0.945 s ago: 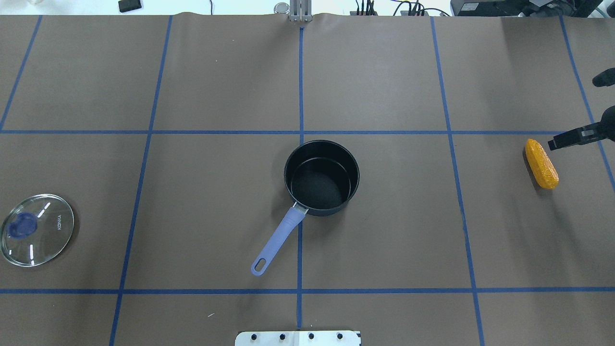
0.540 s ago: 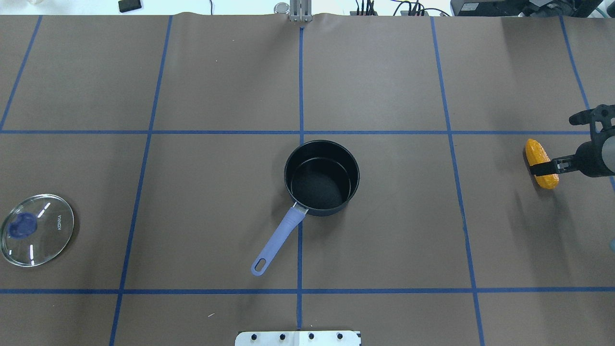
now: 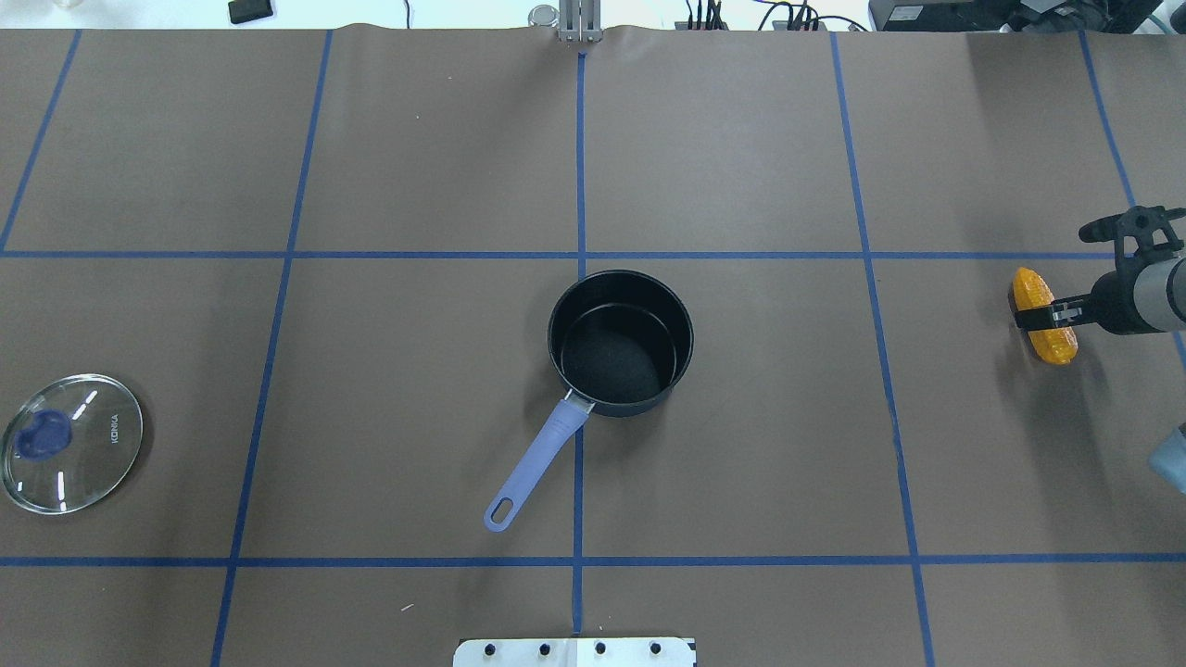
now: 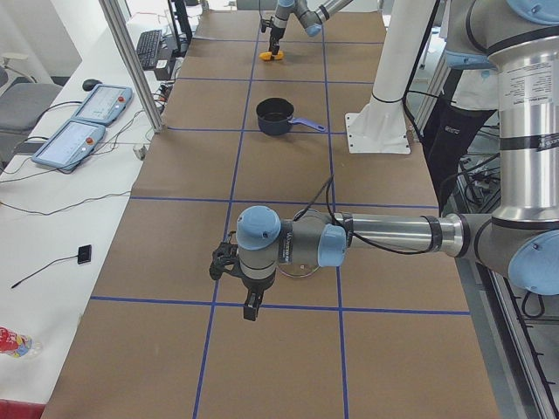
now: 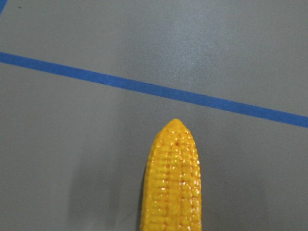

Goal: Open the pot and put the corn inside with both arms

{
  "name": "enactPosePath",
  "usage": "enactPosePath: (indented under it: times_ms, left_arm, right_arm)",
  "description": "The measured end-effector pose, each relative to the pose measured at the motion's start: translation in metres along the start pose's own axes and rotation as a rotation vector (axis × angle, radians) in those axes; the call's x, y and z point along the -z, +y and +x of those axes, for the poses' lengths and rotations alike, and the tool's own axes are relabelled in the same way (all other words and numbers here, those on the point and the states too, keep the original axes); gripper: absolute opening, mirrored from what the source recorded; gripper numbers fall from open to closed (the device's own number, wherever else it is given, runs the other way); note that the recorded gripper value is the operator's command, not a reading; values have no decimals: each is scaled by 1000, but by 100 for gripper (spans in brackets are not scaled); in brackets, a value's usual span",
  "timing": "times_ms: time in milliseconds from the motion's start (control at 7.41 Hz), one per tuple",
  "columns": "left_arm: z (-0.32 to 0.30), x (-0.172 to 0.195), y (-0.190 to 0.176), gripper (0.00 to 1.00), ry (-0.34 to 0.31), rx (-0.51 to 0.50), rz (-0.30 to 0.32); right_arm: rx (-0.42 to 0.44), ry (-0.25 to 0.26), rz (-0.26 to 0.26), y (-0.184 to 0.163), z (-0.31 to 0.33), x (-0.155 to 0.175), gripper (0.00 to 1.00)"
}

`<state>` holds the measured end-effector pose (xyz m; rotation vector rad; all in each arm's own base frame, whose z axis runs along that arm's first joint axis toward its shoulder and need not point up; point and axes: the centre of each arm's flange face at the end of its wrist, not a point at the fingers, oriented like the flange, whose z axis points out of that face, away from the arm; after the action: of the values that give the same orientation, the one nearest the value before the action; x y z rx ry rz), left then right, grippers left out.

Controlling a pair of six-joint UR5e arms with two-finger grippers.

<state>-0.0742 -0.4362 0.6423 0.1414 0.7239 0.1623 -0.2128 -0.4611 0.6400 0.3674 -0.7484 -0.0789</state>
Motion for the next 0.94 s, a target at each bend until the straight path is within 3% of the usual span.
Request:
enactPosePath:
  times_ms: [540, 945]
  left_arm:
    - [0, 0, 0, 99, 0, -3, 3]
    - [1, 0, 0, 99, 1, 0, 2]
  right_arm:
    - [24, -56, 30, -38, -44, 17, 0]
    - [54, -146, 78, -117, -171, 59, 0]
